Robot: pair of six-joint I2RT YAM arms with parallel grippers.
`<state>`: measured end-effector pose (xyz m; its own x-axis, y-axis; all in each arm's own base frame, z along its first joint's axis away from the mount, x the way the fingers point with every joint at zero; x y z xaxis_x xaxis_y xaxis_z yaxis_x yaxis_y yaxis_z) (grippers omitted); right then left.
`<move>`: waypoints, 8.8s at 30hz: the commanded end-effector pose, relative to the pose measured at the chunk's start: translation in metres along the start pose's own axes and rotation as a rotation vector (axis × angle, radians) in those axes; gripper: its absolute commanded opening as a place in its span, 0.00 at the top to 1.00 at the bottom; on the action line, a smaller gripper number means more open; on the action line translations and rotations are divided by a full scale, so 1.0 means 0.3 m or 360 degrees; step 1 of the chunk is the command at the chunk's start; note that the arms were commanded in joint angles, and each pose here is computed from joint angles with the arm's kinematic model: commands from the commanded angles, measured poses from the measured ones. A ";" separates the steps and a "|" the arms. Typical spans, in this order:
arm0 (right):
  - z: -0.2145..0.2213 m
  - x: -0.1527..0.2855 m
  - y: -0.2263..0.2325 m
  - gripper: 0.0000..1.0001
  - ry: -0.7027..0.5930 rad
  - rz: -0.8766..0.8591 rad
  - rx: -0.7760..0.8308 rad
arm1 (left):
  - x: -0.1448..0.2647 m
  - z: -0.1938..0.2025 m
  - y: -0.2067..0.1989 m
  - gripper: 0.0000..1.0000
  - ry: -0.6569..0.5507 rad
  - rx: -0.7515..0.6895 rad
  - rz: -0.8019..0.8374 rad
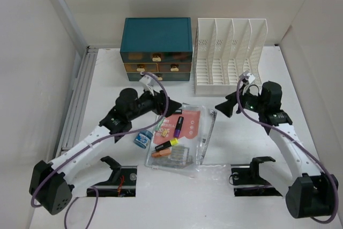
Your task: Organize the desk
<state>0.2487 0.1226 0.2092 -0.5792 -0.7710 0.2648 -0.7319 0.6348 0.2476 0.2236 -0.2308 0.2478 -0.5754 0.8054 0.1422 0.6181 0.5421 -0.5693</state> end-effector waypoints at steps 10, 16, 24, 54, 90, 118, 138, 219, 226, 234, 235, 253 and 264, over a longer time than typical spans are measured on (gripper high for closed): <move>0.125 -0.214 0.107 0.00 0.0267 -0.0464 -0.0048 | -0.067 0.197 0.086 0.42 0.0021 -0.0118 -0.0282; 0.209 -0.334 0.098 0.19 0.0472 -0.0431 -0.0192 | -0.073 0.237 0.168 0.51 0.0003 -0.0096 -0.0293; 0.267 -0.367 0.058 0.19 0.0551 -0.0258 -0.0270 | -0.117 0.270 0.227 0.53 0.0090 -0.0147 -0.0371; 0.403 -0.344 0.001 0.20 0.0721 -0.0174 -0.0544 | -0.171 0.325 0.305 0.56 0.0152 -0.0196 -0.0435; 0.019 -0.297 0.014 1.00 0.0312 -0.0242 -0.0050 | -0.261 0.336 0.308 0.49 0.0243 -0.0170 -0.0361; -0.607 -0.025 0.095 1.00 -0.0209 0.0315 0.0761 | -0.254 0.314 0.345 0.49 0.0248 -0.0199 -0.0422; -0.918 0.247 -0.019 1.00 -0.0662 0.1135 0.0743 | -0.248 0.229 0.272 0.40 0.0157 -0.0222 -0.0326; -0.767 -0.022 -0.351 1.00 -0.0879 0.1156 0.0174 | -0.201 0.216 0.242 0.21 0.0112 -0.0234 -0.0286; -0.766 -0.039 -0.326 1.00 -0.0852 0.1066 0.0112 | -0.201 0.216 0.241 0.21 0.0111 -0.0219 -0.0287; -0.738 -0.078 -0.294 1.00 -0.0804 0.1002 0.0083 | -0.194 0.220 0.241 0.21 0.0111 -0.0219 -0.0287; -0.738 -0.078 -0.294 1.00 -0.0804 0.1002 0.0083 | -0.194 0.220 0.241 0.21 0.0111 -0.0219 -0.0287; -0.746 -0.129 -0.229 1.00 -0.0771 0.0878 0.0079 | -0.187 0.239 0.249 0.21 0.0122 -0.0201 -0.0294; -0.764 -0.135 -0.233 1.00 -0.0773 0.0878 0.0080 | -0.187 0.239 0.249 0.21 0.0122 -0.0201 -0.0294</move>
<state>0.4078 0.1108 0.3600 -0.9697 -0.2439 -0.0132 -0.2436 0.9613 0.1290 0.2609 -0.2513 0.1255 -0.6324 0.6882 0.3556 0.5517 0.7224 -0.4168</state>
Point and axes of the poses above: each gripper's point midway between its finger pads, its own x axis back along the fingers, its own y axis along the line the jaws close on, z = x × y, the point moved 3 cm from there along x, back along the fingers, and after that the axes turned 4 degrees about x, right-handed, at the moved point
